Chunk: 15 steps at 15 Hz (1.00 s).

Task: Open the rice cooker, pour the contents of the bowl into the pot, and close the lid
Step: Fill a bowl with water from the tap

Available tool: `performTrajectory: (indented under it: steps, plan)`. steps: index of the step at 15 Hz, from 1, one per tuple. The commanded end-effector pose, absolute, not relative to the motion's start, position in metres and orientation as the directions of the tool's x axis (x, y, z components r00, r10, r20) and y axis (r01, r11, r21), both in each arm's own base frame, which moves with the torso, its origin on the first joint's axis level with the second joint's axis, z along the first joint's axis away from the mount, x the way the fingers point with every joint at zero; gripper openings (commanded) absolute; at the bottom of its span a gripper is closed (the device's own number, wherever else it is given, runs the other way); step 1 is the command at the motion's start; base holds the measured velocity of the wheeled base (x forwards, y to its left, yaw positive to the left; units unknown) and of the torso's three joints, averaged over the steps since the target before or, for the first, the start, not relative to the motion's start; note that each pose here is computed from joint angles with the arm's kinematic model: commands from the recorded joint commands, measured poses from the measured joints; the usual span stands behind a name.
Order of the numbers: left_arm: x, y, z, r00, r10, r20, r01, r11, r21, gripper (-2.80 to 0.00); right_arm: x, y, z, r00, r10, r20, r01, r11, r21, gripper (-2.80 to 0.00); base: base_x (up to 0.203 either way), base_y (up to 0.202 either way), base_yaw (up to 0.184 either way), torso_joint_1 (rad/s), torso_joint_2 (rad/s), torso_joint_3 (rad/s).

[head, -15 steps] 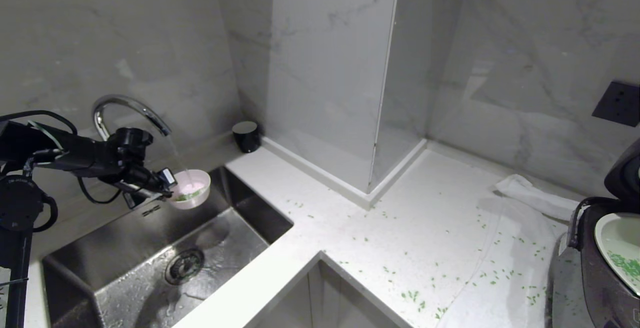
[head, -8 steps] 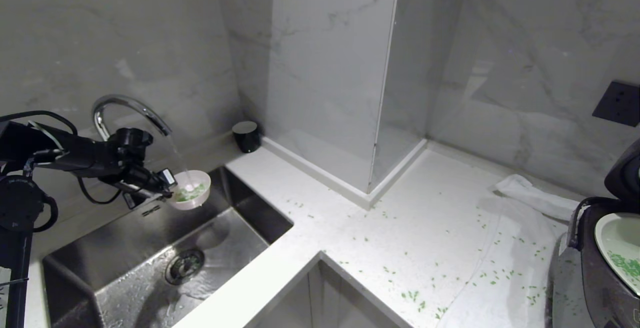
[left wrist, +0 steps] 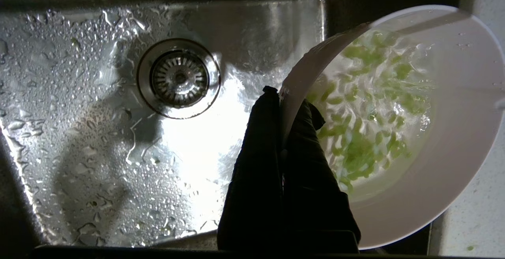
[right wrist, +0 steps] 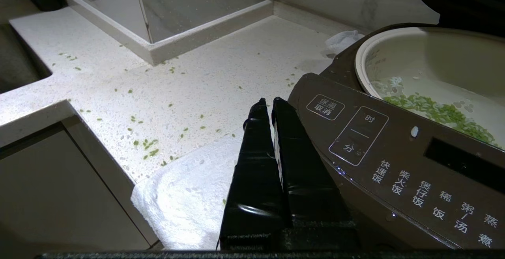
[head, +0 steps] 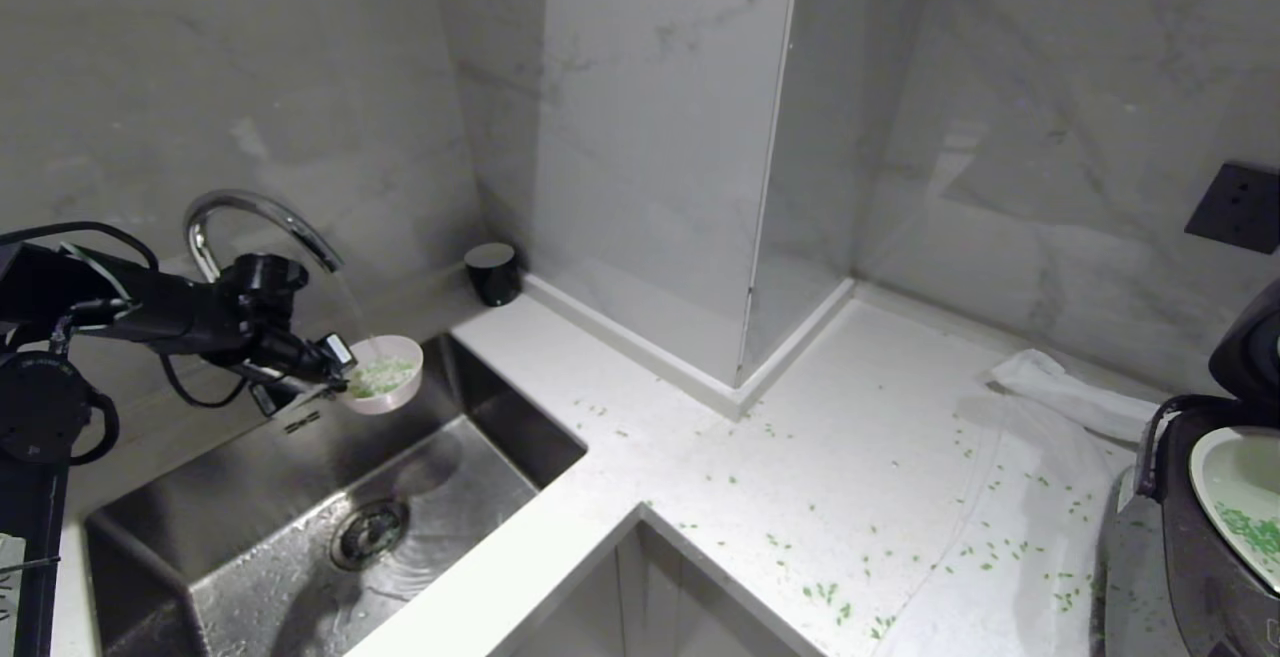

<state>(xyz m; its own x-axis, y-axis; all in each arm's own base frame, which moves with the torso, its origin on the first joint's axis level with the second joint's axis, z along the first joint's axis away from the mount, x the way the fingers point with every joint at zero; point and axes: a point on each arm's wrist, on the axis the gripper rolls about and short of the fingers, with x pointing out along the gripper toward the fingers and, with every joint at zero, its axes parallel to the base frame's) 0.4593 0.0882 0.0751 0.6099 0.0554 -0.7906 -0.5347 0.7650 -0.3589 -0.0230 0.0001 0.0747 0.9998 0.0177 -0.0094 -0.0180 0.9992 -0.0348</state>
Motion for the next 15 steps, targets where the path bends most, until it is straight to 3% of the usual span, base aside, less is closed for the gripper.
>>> performTrajectory:
  steps: [1, 15]
  plan:
    - [0.4570, 0.0854, 0.0720, 0.599, 0.031, -0.800, -0.528, 0.766, -0.366, -2.80, -0.0229, 0.0001, 0.0746, 1.000, 0.018, -0.011, -0.019, 0.999, -0.035, -2.80, 0.000, 0.000, 0.000, 0.000, 0.00, 0.000]
    - [0.4571, 0.0837, 0.0693, 0.593, 0.016, -0.805, -0.523, 0.768, -0.369, -2.80, -0.0229, 0.0001, 0.0746, 1.000, 0.018, -0.011, -0.019, 0.999, -0.035, -2.80, 0.000, 0.000, 0.000, 0.000, 0.00, 0.000]
